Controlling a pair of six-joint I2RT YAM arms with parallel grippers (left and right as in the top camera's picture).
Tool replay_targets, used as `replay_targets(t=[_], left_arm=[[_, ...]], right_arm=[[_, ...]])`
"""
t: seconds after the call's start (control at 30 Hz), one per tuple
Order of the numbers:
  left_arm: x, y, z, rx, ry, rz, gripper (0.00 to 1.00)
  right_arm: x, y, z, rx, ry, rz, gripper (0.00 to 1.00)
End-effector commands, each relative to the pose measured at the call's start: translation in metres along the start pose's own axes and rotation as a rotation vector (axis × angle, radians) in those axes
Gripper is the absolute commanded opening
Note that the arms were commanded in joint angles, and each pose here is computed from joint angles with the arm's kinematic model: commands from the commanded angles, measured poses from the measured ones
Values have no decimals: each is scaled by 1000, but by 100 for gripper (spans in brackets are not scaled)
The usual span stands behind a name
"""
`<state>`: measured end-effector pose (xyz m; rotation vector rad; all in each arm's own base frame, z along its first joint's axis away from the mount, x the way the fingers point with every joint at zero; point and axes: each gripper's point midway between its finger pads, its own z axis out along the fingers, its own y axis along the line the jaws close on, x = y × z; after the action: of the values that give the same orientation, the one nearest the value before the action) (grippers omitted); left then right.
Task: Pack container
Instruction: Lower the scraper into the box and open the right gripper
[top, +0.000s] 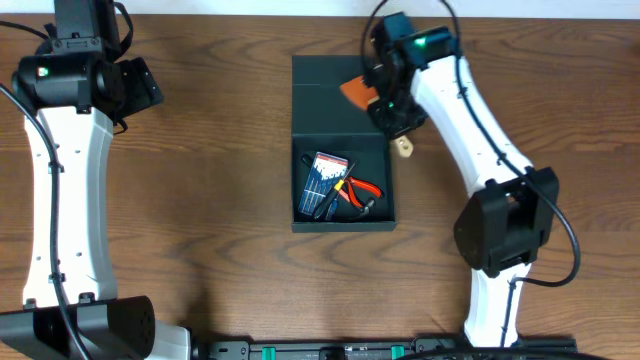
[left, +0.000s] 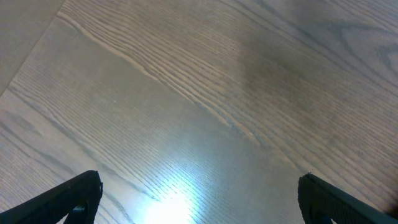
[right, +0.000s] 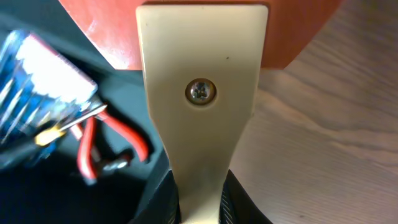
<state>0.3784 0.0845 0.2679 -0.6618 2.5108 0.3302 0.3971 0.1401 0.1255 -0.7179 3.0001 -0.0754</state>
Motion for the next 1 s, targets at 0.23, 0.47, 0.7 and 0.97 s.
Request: replay_targets(t=[0.23, 0.47, 0.7, 0.97], left_arm=[[-2, 4, -3, -11, -11, -11, 99], [-2, 4, -3, -11, -11, -11, 99], [-2, 4, -3, -11, -11, -11, 99], [-2, 4, -3, -11, -10, -11, 99]], right_arm=[[21, 52, -25, -102, 43, -198, 1], [37, 78, -28, -171, 96, -286, 1], [50, 98, -27, -267, 133, -361, 1], [65, 100, -5, -288, 201, -356, 1]])
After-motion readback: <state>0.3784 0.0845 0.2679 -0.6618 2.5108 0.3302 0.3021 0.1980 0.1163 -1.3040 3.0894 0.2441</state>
